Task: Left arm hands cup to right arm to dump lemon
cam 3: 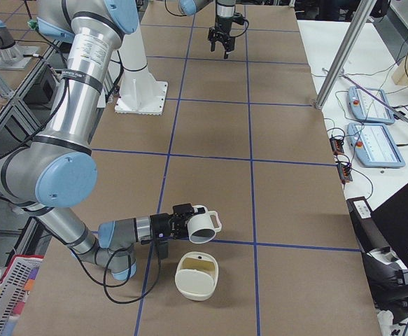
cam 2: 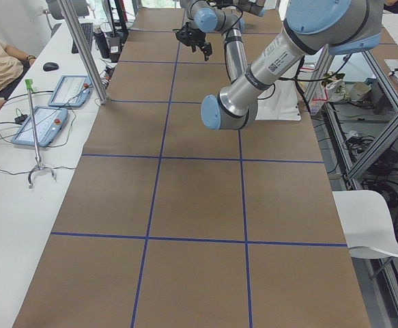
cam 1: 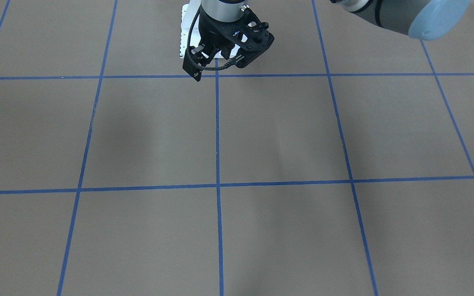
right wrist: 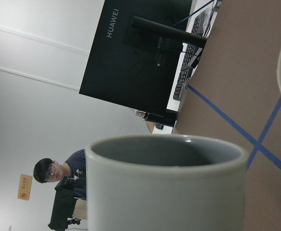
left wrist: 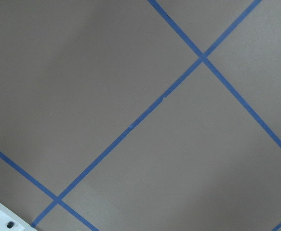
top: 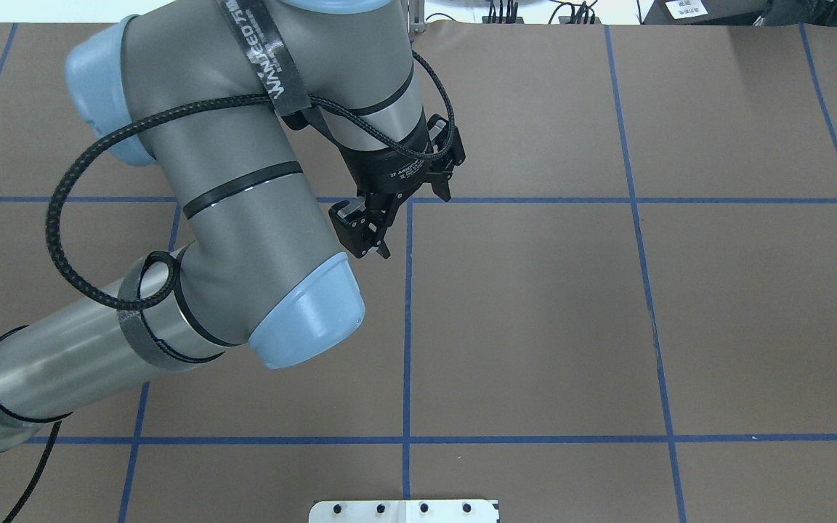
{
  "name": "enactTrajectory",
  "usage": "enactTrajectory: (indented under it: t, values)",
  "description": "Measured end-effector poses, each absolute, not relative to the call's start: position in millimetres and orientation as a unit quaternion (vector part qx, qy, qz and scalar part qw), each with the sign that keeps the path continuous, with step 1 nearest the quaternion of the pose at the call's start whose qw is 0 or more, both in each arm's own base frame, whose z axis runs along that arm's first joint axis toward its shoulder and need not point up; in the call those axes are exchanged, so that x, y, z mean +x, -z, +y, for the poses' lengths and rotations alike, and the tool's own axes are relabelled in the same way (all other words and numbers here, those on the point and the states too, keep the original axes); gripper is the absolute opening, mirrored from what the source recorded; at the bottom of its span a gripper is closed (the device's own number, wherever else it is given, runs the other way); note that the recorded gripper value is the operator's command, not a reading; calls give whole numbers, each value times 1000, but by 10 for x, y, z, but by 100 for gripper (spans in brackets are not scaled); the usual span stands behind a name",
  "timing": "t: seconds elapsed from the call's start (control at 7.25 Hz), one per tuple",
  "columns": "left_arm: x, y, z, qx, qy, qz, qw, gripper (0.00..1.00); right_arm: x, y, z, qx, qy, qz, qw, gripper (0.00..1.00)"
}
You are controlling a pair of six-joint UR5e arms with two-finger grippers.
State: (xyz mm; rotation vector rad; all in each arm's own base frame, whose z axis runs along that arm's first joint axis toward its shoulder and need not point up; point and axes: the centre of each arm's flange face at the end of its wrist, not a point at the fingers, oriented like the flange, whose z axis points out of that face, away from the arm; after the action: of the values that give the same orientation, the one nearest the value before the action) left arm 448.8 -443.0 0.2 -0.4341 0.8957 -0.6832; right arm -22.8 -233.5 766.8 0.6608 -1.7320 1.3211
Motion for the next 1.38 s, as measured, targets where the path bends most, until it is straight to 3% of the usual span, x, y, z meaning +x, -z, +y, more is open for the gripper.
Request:
enactTrajectory:
  t: [1.38]
  values:
    - [4413,16,-4531,-177,337,422,823,100,220,-7875,-2238,70,-638,-739,205,0]
